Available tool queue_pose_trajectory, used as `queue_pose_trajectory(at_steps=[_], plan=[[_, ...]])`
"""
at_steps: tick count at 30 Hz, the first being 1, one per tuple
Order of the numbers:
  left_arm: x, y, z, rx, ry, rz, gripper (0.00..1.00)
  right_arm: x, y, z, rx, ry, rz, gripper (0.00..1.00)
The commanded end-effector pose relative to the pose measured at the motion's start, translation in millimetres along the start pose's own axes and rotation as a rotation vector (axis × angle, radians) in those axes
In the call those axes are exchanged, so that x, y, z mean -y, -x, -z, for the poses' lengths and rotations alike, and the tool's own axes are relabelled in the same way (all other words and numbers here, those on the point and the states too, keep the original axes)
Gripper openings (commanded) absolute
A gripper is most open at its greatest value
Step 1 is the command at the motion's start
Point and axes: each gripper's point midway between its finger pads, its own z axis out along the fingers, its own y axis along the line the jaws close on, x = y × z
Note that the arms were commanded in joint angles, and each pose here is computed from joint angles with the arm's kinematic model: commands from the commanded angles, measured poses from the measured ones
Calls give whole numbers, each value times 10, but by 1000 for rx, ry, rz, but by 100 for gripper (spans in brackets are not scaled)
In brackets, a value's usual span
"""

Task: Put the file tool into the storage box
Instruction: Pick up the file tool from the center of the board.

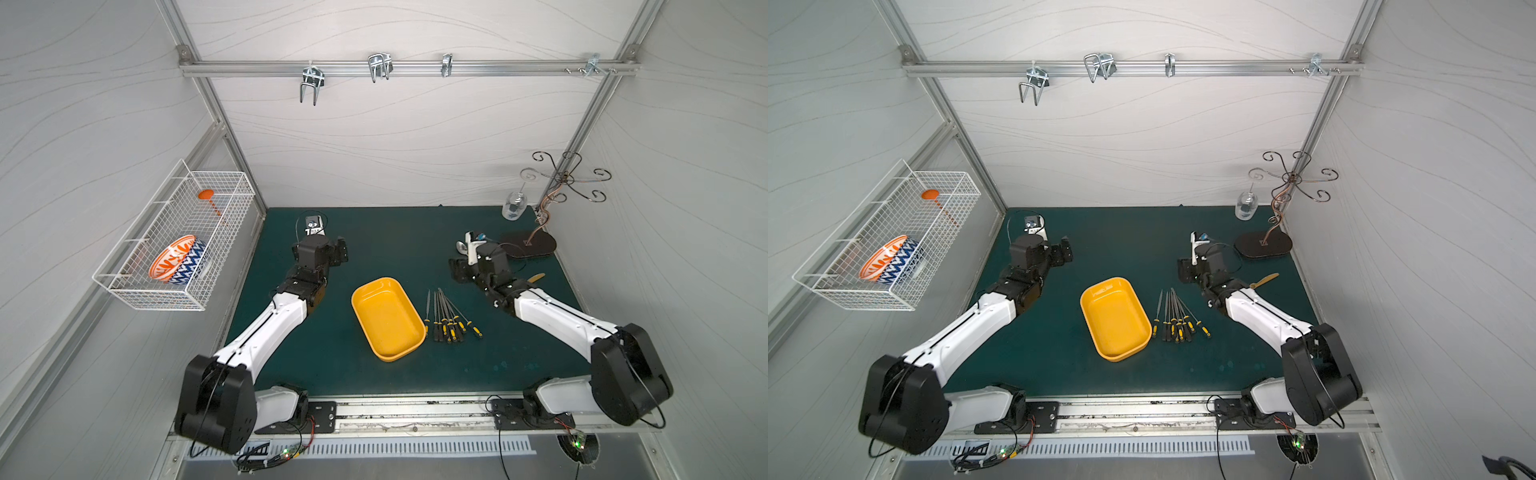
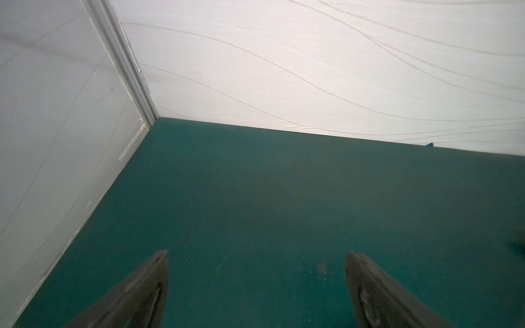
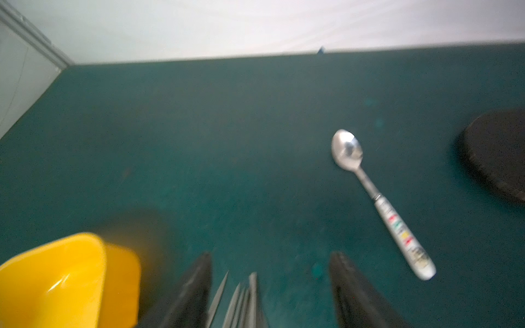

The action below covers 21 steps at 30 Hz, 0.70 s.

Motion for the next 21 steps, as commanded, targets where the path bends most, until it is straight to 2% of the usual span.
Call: queue_pose_trajectory(at_steps=[1,2,5,10,14,21], plan=[[-50,-523,191,-182,22,38,99,-151,-822,126,-265,-42,-57,46],[-47,-530,237,-180,16,33,100,-303,-975,159,-310,-2,-45,40],[-52,-479,329,-154,10,-8,100,-570,-1328,256,-411,23,16,33],[-50,-457,348,-120,11,-20,94,-636,-1603,277,-491,-36,82,32],[-32,-485,323,-135,14,-28,94,-584,-1694,250,-530,-83,90,32],[6,-487,354,-133,16,-48,100,-585,-1540,245,-487,-93,100,31]])
